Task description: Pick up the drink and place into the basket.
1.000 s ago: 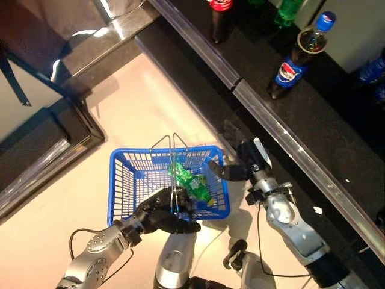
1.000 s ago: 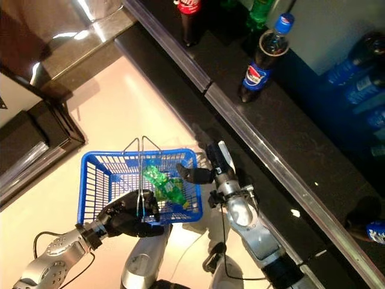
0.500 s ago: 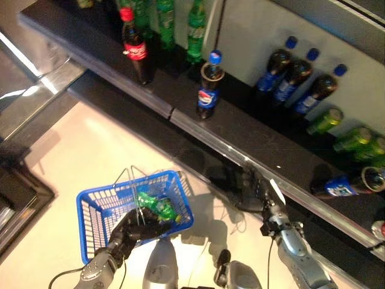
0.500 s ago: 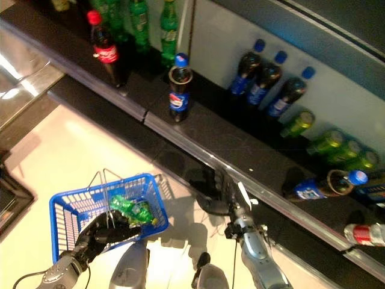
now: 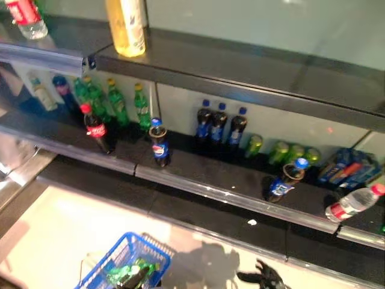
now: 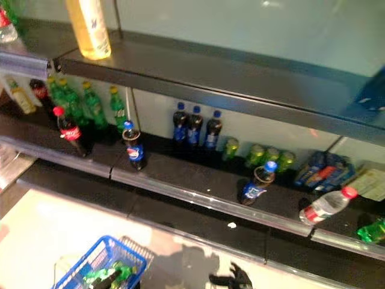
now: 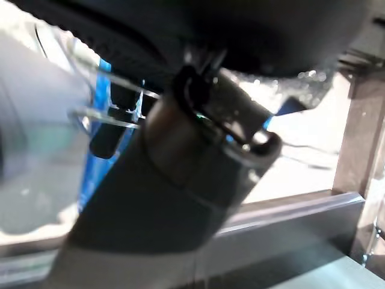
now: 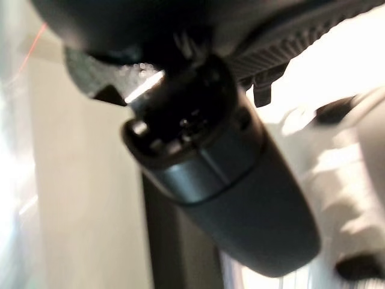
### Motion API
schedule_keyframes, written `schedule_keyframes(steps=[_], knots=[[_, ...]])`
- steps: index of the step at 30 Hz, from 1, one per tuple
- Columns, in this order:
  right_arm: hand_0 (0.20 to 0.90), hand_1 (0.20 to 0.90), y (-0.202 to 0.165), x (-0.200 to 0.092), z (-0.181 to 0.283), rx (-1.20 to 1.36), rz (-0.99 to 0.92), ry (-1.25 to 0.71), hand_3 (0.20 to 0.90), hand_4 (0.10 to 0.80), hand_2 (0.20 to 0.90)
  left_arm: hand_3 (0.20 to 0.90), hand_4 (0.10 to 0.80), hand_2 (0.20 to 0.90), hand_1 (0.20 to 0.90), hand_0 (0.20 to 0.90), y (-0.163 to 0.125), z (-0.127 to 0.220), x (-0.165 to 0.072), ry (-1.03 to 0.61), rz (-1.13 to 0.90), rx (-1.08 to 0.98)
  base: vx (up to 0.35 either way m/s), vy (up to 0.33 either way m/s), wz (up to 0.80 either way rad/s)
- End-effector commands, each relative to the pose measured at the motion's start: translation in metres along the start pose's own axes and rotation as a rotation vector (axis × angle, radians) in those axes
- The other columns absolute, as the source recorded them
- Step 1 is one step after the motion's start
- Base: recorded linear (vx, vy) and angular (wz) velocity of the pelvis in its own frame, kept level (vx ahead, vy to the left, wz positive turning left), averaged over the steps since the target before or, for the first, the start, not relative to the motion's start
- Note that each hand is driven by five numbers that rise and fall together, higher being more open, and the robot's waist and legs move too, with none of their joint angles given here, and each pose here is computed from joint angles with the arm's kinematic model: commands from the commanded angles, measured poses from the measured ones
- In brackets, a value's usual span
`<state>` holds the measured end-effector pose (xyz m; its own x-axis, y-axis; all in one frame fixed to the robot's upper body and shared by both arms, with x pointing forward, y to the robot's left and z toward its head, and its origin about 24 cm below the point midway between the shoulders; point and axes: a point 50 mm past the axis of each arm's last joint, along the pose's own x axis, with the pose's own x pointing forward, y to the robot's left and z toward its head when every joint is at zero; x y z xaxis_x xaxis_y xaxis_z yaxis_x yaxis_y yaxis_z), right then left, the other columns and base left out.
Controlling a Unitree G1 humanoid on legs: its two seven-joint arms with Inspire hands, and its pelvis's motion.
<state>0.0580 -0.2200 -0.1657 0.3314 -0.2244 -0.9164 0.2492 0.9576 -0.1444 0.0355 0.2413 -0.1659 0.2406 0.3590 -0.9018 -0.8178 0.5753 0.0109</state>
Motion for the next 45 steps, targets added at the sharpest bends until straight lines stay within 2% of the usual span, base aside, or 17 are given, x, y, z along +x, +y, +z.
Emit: schedule_keyframes(steps=[1, 5, 6, 11, 18, 24, 30, 36, 41, 45], knots=[[0.9, 0.9, -0.007, 0.004, 0.021, -0.018, 0.031, -0.066, 0.9, 0.8, 0.9, 0.2, 0.1, 0.3, 0.3, 0.3, -0.003, 0.031, 0.001, -0.182, -0.016, -0.026, 0.069, -0.006, -1.1], [0.9, 0.9, -0.031, 0.003, 0.001, -0.272, -0.102, 0.074, 0.9, 0.8, 0.9, 0.2, 0.1, 0.3, 0.3, 0.3, 0.009, 0.019, 0.0, -0.143, 0.05, -0.037, 0.04, 0.036, -1.59], [0.9, 0.9, -0.037, 0.001, -0.01, -0.259, -0.135, 0.143, 0.9, 0.8, 0.9, 0.2, 0.1, 0.3, 0.3, 0.3, 0.007, 0.02, 0.001, -0.128, 0.041, 0.009, 0.009, 0.086, -1.36], [0.9, 0.9, -0.036, -0.001, -0.023, -0.053, -0.154, 0.22, 0.9, 0.8, 0.9, 0.2, 0.1, 0.3, 0.3, 0.3, 0.001, 0.023, 0.003, -0.113, 0.0, 0.083, 0.011, 0.1, -0.28], [0.9, 0.9, -0.033, 0.0, -0.019, -0.029, -0.18, 0.173, 0.9, 0.8, 0.9, 0.2, 0.1, 0.3, 0.3, 0.3, 0.0, 0.028, 0.004, -0.094, -0.011, 0.047, -0.026, 0.027, -0.74], [0.9, 0.9, -0.025, 0.002, -0.01, -0.163, -0.16, 0.143, 0.9, 0.8, 0.9, 0.2, 0.1, 0.3, 0.3, 0.3, 0.005, 0.031, 0.004, -0.097, 0.029, -0.025, -0.035, -0.13, -0.84], [0.9, 0.9, -0.016, 0.004, -0.005, -0.218, -0.116, 0.121, 0.9, 0.8, 0.9, 0.2, 0.1, 0.3, 0.3, 0.3, 0.006, 0.029, 0.004, -0.079, 0.043, -0.054, 0.093, -0.292, -0.98], [0.9, 0.9, -0.011, 0.005, -0.001, -0.377, -0.108, 0.122, 0.9, 0.8, 0.9, 0.2, 0.1, 0.3, 0.3, 0.3, -0.012, 0.033, 0.006, -0.081, 0.009, -0.014, 0.169, -0.389, -0.35], [0.9, 0.9, -0.014, 0.005, 0.0, -0.35, -0.091, 0.153, 0.9, 0.8, 0.9, 0.2, 0.1, 0.3, 0.3, 0.3, -0.022, 0.028, 0.005, -0.071, -0.017, -0.04, 0.133, -0.313, -0.2], [0.9, 0.9, -0.009, 0.009, 0.018, -0.457, -0.033, 0.107, 0.9, 0.8, 0.9, 0.2, 0.1, 0.3, 0.3, 0.3, -0.024, 0.017, 0.003, -0.058, -0.01, -0.103, 0.27, -0.231, -1.19]])
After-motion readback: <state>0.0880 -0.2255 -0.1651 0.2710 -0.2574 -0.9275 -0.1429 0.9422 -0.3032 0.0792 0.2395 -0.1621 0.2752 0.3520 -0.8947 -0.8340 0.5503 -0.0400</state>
